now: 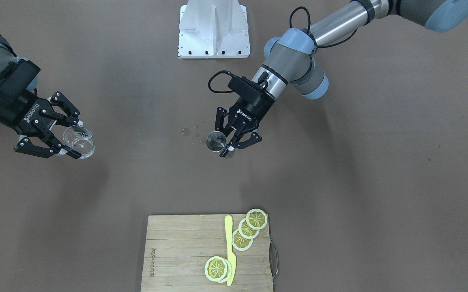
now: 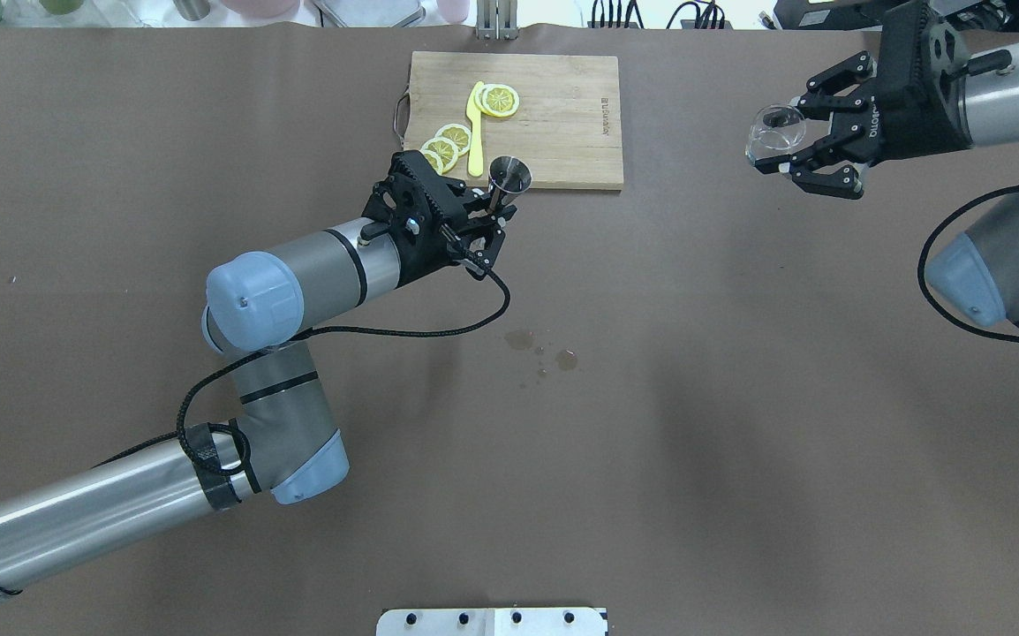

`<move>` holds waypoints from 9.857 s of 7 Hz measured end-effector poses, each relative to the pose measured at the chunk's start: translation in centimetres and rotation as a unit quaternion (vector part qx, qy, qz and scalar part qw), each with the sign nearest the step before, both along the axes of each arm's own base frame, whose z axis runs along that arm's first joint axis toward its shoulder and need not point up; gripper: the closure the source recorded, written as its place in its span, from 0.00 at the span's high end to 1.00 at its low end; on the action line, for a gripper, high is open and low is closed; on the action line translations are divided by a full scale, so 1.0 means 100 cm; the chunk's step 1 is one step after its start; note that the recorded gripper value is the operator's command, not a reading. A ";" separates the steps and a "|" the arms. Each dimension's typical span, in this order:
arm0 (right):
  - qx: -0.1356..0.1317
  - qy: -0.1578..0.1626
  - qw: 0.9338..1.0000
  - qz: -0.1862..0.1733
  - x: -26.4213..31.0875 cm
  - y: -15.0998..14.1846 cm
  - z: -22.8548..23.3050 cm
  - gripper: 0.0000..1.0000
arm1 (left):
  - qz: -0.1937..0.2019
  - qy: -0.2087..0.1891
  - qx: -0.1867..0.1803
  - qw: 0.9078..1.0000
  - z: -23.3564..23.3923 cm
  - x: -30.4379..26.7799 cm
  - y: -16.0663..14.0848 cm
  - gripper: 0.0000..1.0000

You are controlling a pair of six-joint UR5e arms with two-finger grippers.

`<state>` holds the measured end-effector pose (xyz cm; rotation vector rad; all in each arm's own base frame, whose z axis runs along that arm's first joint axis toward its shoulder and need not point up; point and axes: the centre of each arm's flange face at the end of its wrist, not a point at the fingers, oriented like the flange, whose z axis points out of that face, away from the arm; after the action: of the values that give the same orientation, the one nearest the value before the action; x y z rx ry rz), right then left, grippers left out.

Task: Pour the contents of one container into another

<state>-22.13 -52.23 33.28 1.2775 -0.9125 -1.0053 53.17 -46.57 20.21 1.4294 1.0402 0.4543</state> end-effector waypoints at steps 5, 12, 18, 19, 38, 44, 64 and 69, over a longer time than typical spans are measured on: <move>0.049 0.049 0.997 -0.020 -0.007 0.017 -0.025 0.00 | 0.021 0.016 -0.012 1.000 -0.005 0.006 0.002 0.00; 0.050 0.085 0.995 -0.023 -0.093 0.032 -0.105 0.00 | 0.033 0.014 -0.013 0.999 -0.002 0.009 0.004 0.00; 0.026 0.126 0.992 -0.014 -0.130 0.034 -0.139 0.00 | 0.033 0.016 -0.008 0.999 -0.001 0.004 0.007 0.00; 0.022 0.133 0.991 -0.011 -0.135 0.033 -0.144 0.00 | 0.033 0.017 -0.008 0.999 -0.001 0.004 0.007 0.00; 0.032 0.256 0.966 -0.026 -0.167 0.037 -0.218 0.00 | 0.040 0.020 -0.003 0.999 -0.002 0.002 0.008 0.00; 0.062 0.328 0.942 -0.041 -0.174 0.035 -0.230 0.00 | 0.039 0.019 -0.003 0.999 -0.001 0.001 0.007 0.00; 0.158 0.454 0.875 -0.058 -0.204 0.017 -0.276 0.00 | 0.038 0.017 -0.005 0.999 0.004 0.002 0.007 0.00; 0.168 0.462 0.869 -0.060 -0.216 0.023 -0.282 0.00 | 0.037 0.017 -0.006 0.999 0.000 0.006 0.006 0.00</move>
<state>-43.72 -49.91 5.07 0.8279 -0.0614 -1.7098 53.76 -45.94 20.17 1.3951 1.1239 0.4788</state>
